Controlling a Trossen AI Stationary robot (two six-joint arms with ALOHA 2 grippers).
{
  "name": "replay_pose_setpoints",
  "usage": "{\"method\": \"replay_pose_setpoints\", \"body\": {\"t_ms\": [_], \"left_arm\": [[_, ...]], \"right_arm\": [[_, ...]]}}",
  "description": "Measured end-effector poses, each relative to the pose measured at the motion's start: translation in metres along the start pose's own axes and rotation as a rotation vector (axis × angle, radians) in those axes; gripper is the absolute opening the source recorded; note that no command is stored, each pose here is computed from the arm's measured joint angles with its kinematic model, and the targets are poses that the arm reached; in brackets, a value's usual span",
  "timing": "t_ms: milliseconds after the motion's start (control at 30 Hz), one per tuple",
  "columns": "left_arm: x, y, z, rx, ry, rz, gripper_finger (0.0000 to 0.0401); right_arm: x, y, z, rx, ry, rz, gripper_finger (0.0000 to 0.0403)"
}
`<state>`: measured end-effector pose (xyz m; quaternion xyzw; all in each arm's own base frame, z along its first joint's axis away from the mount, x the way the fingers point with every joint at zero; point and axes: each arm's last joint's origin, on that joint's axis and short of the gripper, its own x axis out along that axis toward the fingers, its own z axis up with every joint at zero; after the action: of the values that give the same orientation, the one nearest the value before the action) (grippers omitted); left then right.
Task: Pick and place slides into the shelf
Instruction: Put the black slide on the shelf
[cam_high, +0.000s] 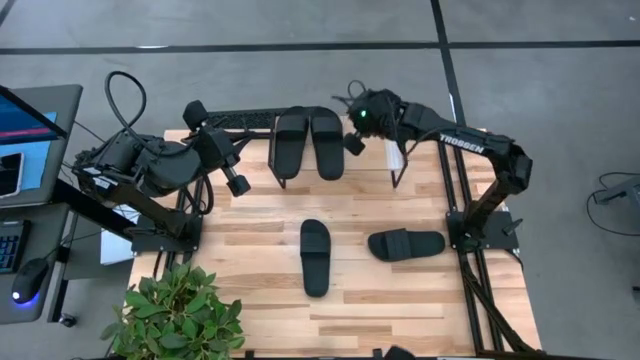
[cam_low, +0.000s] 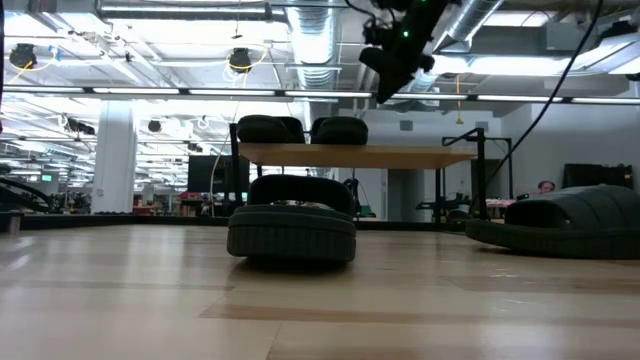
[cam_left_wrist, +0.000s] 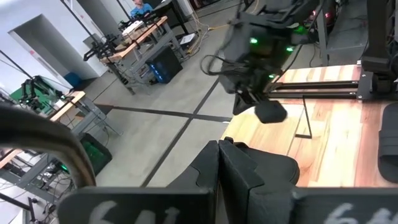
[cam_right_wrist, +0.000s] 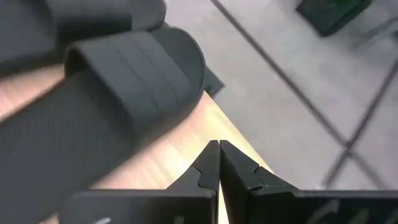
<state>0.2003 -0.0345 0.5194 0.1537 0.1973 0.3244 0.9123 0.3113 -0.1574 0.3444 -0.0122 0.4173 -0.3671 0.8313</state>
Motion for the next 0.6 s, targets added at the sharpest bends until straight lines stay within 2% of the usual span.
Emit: {"method": "replay_pose_setpoints", "body": {"t_ms": [100, 300, 400, 600], "left_arm": [[0.0, 0.0, 0.0, -0.002, 0.002, 0.0, 0.0], [0.0, 0.0, 0.0, 0.002, 0.003, 0.0, 0.0], [0.0, 0.0, 0.0, 0.005, 0.003, 0.0, 0.0], [0.0, 0.0, 0.0, 0.001, 0.003, 0.001, 0.0]], "right_arm": [[0.011, -0.015, -0.001, 0.094, -0.01, 0.078, 0.0], [0.018, -0.034, -0.003, 0.221, 0.0, 0.118, 0.0], [0.031, -0.028, -0.004, 0.22, 0.036, 0.123, 0.0], [0.075, -0.009, -0.015, 0.168, 0.162, 0.127, 0.0]]}}
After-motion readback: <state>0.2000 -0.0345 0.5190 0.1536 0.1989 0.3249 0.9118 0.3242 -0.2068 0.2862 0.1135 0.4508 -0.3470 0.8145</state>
